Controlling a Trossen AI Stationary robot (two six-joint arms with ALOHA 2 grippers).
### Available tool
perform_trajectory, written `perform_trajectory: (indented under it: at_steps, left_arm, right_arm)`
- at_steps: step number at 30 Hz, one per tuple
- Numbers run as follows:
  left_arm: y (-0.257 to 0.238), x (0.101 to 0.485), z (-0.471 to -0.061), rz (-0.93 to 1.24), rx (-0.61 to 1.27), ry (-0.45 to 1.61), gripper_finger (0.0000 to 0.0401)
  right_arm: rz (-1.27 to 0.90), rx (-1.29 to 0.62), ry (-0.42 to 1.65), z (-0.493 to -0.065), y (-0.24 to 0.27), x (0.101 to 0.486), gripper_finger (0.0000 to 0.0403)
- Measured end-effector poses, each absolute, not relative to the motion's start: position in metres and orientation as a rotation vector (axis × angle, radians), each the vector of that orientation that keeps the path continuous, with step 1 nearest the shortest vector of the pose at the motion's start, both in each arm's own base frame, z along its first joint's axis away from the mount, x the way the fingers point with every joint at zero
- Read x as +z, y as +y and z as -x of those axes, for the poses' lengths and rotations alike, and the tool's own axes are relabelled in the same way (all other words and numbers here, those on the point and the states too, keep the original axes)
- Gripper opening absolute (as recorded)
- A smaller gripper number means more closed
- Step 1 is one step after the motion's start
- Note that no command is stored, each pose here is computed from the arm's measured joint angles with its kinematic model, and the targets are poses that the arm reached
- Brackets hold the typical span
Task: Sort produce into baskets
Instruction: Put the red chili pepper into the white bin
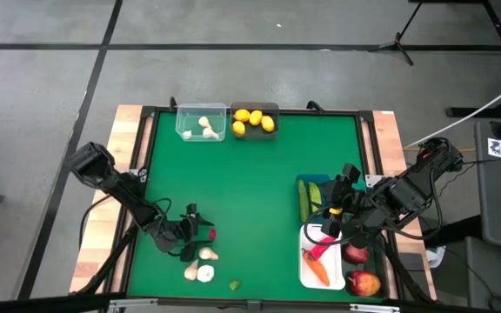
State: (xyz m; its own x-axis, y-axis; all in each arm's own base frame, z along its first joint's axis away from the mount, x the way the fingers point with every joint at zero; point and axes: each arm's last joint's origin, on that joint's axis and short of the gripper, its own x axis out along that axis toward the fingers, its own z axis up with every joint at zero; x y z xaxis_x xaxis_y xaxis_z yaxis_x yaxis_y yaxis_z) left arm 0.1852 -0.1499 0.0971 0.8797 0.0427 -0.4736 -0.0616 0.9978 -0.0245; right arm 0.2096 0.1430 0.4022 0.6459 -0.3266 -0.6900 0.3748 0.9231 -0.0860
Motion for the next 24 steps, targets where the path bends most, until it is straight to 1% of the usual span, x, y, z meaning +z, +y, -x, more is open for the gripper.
perform_trajectory:
  at_steps: [5, 12, 15, 20, 24]
  left_arm:
    - [-0.147, 0.08, -0.191, 0.039, 0.046, 0.544, 0.0255]
    - [-0.142, 0.074, -0.199, 0.079, 0.016, 0.55, 0.0251]
    - [-0.14, 0.075, -0.201, 0.072, 0.016, 0.55, 0.0233]
    - [-0.137, 0.075, -0.204, 0.077, 0.028, 0.547, 0.0185]
    - [-0.137, 0.075, -0.204, 0.096, 0.036, 0.544, 0.0155]
  right_arm:
    - [-0.067, -0.399, 0.772, -0.21, 0.143, 0.402, 0.023]
    - [-0.067, -0.398, 0.774, -0.209, 0.143, 0.402, 0.023]
    - [-0.067, -0.398, 0.774, -0.209, 0.143, 0.402, 0.023]
    - [-0.063, -0.4, 0.777, -0.209, 0.143, 0.402, 0.023]
    - [-0.06, -0.401, 0.78, -0.209, 0.142, 0.402, 0.023]
